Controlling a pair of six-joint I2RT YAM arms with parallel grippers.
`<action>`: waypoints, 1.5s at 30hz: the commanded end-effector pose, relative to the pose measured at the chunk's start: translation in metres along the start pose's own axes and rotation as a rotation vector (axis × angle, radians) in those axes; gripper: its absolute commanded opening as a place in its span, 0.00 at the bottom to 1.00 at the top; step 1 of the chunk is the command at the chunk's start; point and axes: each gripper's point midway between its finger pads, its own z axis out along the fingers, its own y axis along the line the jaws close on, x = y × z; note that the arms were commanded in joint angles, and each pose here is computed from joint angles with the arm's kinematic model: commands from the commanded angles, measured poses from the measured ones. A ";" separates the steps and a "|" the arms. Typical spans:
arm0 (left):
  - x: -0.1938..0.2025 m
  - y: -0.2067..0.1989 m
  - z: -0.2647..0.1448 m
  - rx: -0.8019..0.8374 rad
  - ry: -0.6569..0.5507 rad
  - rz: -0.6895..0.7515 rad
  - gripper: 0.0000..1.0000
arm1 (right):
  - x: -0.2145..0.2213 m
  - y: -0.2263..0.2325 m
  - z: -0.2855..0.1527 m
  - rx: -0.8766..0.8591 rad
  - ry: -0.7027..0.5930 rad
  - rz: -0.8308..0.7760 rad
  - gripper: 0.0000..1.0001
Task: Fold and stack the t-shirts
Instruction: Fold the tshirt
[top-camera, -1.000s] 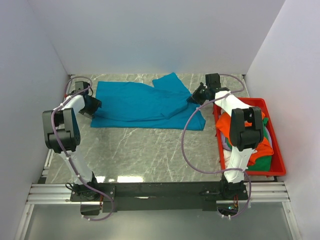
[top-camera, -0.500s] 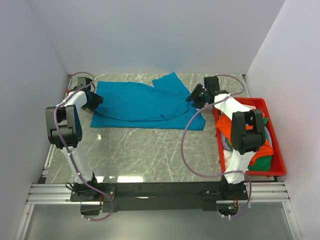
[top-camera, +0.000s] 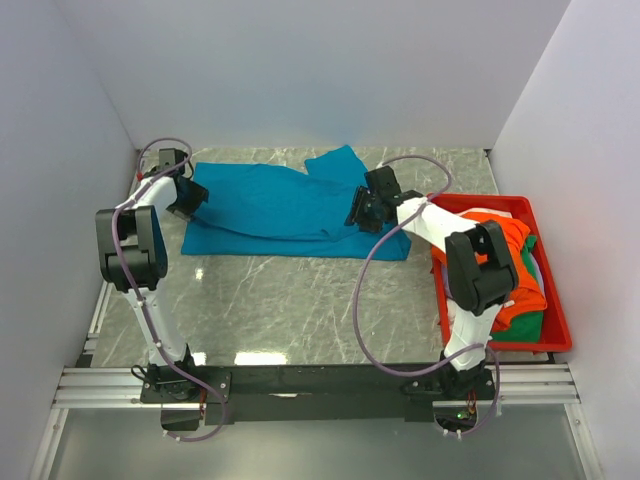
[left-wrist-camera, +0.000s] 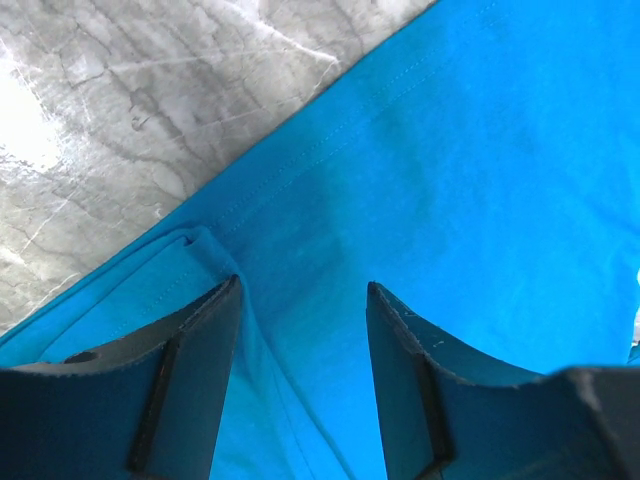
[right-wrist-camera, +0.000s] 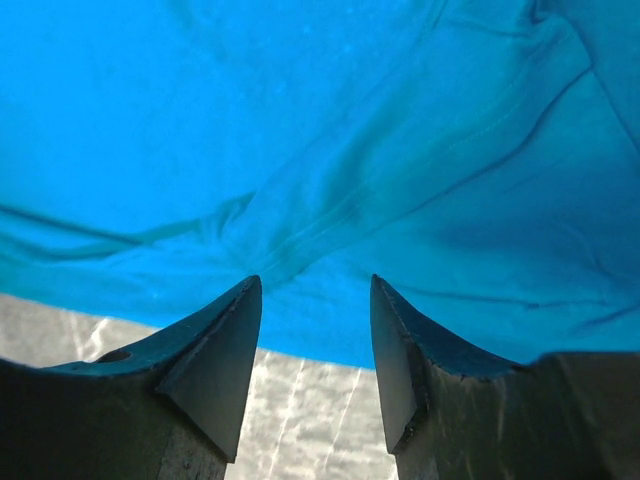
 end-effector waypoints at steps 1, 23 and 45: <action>-0.011 -0.013 -0.005 0.019 -0.030 0.012 0.58 | -0.016 0.003 0.007 0.028 -0.037 -0.032 0.55; -0.020 -0.044 -0.010 0.097 -0.026 0.030 0.57 | -0.015 0.003 0.047 0.061 0.006 -0.025 0.53; 0.005 -0.042 -0.042 0.145 -0.007 0.069 0.61 | -0.083 0.019 0.047 0.027 -0.073 0.037 0.00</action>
